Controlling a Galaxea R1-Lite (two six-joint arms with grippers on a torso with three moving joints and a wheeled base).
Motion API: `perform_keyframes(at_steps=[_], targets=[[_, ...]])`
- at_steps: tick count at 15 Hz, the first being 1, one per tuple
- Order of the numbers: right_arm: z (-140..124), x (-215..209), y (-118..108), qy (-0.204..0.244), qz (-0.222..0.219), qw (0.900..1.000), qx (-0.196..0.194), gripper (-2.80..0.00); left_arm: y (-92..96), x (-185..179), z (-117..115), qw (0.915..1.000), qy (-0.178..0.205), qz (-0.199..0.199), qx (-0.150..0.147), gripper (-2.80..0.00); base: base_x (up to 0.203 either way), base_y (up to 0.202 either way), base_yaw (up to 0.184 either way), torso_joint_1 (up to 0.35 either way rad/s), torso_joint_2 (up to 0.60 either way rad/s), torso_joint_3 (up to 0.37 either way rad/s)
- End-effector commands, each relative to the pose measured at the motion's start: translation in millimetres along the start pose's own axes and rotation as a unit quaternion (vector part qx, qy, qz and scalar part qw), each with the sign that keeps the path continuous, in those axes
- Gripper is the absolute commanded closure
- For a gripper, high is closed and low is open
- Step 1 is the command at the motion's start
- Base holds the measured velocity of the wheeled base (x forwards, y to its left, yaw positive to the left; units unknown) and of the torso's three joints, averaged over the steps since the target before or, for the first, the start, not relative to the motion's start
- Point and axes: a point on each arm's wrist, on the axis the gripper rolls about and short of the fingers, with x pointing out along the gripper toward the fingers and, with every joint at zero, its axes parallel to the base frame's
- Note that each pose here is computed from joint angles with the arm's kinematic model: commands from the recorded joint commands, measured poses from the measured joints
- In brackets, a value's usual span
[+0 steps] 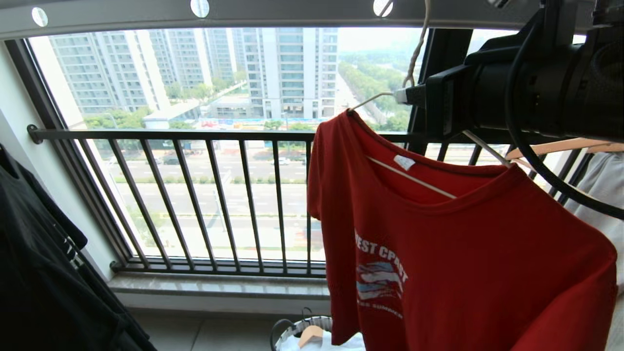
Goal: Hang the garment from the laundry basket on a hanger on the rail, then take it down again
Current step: Take the clothes off the clothes rack
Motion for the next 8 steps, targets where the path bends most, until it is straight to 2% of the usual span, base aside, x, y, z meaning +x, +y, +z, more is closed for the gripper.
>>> perform_keyframes(at_steps=[1, 8], targets=[[-2.0, 0.8, 3.4, 0.004, 0.006, 1.000, -0.003, 0.00, 0.0, 0.1, 0.0, 1.0000, 0.001, 0.000, 0.000, 0.00, 0.000, 0.000, 0.000, 0.000, 0.00, 0.000], [18.0, -26.6, -5.0, -0.042, 0.003, 0.999, 0.009, 0.00, 0.0, 0.1, 0.0, 1.0000, 0.001, 0.000, 0.000, 0.00, 0.000, 0.000, 0.000, 0.000, 0.00, 0.000]])
